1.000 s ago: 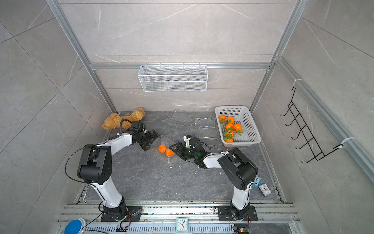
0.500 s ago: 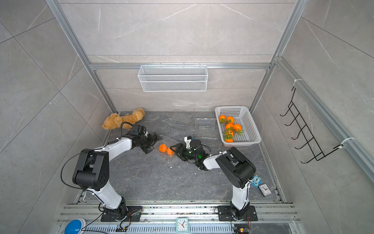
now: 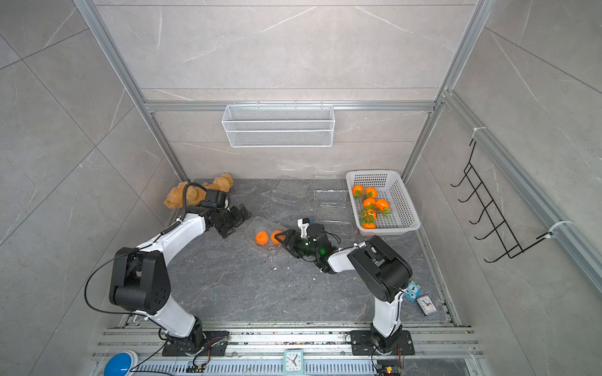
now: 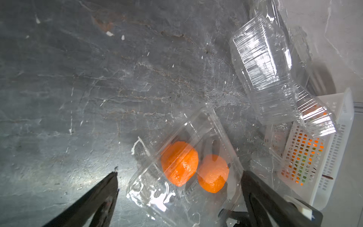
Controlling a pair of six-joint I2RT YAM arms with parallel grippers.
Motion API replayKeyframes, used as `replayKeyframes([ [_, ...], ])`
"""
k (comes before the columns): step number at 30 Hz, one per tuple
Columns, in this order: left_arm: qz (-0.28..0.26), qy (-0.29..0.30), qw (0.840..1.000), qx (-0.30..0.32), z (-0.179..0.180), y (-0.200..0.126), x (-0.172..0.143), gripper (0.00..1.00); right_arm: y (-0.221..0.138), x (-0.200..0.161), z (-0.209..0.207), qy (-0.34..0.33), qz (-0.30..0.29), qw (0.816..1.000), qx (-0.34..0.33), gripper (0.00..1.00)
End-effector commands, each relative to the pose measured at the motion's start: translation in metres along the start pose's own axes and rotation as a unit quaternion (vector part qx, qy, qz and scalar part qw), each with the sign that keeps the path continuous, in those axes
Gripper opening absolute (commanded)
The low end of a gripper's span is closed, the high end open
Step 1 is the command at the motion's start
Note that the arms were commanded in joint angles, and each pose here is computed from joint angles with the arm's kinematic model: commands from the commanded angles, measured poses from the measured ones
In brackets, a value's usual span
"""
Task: Take oranges out of containers
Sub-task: Open the packing box at the center of the board.
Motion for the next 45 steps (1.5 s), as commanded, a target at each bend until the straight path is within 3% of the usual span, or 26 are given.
replayKeyframes([
  [1, 0.0, 0.028, 1.0, -0.004, -0.009, 0.016, 0.013, 0.99, 0.002, 0.002, 0.001, -0.004, -0.001, 1.0, 0.007, 0.73],
  [12, 0.028, 0.033, 0.998, -0.036, -0.025, 0.042, 0.006, 1.0, 0.009, 0.005, 0.006, -0.01, 0.002, 1.0, 0.025, 0.73],
  [21, 0.031, 0.03, 0.998, -0.034, -0.02, 0.042, 0.001, 0.99, -0.001, 0.007, 0.002, -0.023, -0.008, 1.0, -0.002, 0.72],
  [45, 0.05, 0.024, 0.997, -0.05, -0.023, 0.046, -0.017, 1.0, 0.003, 0.014, 0.019, -0.025, -0.008, 0.999, 0.031, 0.68],
])
Point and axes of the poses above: each gripper's point midway between its finger pads, its own y axis out along the fingers, its own z axis along the line the jaws close on, x = y × z, the point moved 1 cm from there along -y, back along the fingers, and after that the axes turned 8 degrees about -y, right-handed, at the moved point
